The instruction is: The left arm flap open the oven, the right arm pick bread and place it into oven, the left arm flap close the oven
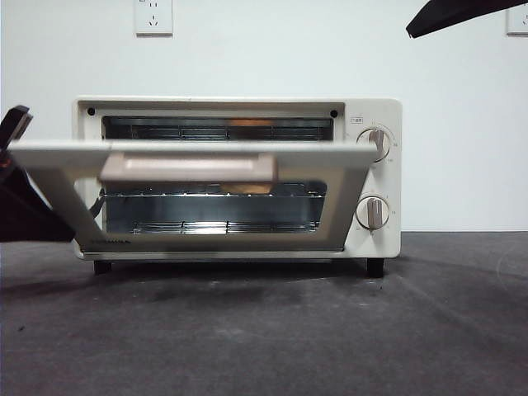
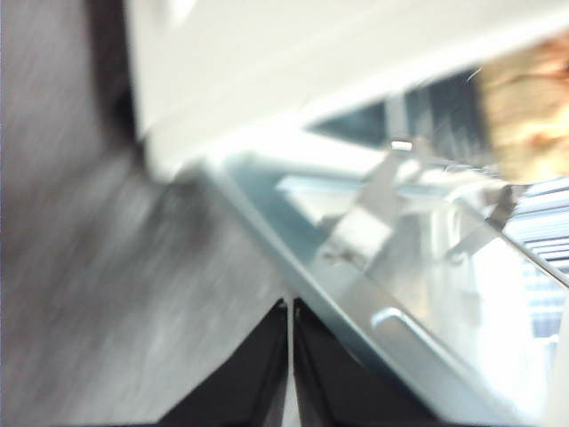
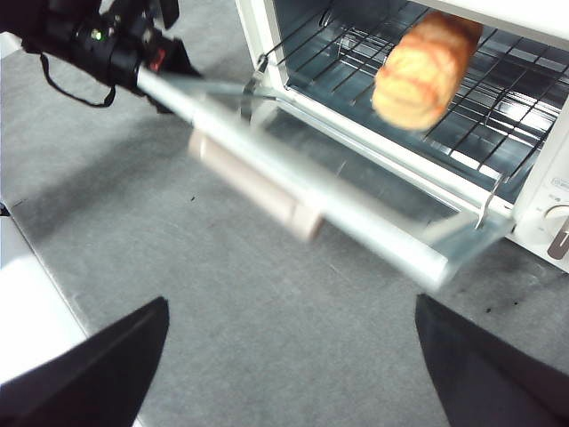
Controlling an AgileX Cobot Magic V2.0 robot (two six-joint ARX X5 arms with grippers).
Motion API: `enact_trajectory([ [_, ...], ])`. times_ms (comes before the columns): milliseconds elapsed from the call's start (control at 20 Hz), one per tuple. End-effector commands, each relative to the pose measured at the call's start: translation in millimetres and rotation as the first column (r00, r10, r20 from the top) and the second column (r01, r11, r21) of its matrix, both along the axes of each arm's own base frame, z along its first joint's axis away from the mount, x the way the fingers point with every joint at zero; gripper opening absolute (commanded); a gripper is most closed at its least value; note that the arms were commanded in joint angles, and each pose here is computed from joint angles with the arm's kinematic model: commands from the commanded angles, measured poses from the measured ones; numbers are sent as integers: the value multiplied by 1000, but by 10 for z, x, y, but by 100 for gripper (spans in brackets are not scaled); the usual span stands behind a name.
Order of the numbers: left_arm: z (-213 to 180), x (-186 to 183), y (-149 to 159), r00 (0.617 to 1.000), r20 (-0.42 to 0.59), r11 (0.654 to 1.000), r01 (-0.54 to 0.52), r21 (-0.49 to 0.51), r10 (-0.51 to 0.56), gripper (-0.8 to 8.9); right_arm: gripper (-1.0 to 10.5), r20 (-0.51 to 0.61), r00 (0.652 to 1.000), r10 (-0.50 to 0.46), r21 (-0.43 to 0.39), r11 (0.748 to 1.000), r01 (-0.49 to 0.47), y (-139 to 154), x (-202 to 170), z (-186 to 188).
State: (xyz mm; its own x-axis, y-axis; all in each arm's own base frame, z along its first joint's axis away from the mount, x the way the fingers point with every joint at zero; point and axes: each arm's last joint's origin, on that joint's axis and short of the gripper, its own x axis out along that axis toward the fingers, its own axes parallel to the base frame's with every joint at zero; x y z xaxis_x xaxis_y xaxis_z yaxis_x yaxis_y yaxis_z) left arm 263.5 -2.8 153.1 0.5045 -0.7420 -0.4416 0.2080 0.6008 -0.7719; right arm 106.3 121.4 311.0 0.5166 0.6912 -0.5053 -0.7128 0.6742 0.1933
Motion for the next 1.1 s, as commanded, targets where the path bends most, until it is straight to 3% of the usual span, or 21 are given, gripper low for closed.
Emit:
enact_trajectory([
  [50,92,98,18,998,56,999,-9,-48,12,14,440,10,1000,11,7,1000,-11,24,-2,28],
  [400,260,202,72,981,178,992,-58,-110,77,15,440,7,1000,10,8,1000,-10,24,-2,28],
  [650,273,191,54,983,167,992,-50,-118,70,16,440,8,1000,9,7,1000,-9,24,0,27],
  [950,586,14,-73,963,267,998,-20,-59,35,16,440,19,1000,-14,-2,1000,14,21,7,27],
  [1100,817,-196,-159,943,332,999,-35,21,26,16,440,21,1000,-14,-3,1000,15,21,7,28],
])
